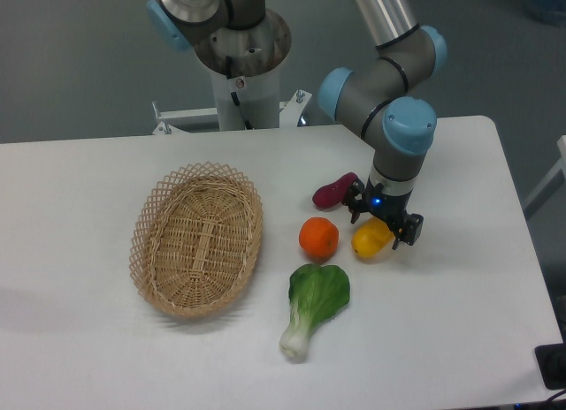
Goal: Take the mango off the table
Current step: 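Close the gripper around the yellow mango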
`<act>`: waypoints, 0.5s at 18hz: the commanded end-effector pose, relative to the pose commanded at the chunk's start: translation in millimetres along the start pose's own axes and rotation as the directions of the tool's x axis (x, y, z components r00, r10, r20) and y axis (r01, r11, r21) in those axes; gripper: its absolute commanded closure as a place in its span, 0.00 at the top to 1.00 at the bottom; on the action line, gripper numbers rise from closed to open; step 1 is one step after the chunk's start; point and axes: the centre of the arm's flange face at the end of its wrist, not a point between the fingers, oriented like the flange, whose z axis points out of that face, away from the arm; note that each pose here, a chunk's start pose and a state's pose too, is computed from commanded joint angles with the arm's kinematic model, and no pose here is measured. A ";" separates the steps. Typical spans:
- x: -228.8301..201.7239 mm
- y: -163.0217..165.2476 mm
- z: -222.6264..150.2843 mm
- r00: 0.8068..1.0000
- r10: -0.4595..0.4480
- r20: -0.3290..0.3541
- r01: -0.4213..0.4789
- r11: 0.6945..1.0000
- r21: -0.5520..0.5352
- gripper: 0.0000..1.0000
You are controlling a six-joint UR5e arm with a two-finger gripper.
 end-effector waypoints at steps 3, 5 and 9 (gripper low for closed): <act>0.8 2.0 0.1 1.000 0.000 0.006 0.000 1.000 -0.018 0.72; 0.2 1.8 -1.3 1.000 0.001 0.009 -0.001 1.000 -0.017 0.66; -0.4 1.6 -1.8 1.000 0.002 0.011 -0.002 1.000 -0.017 0.52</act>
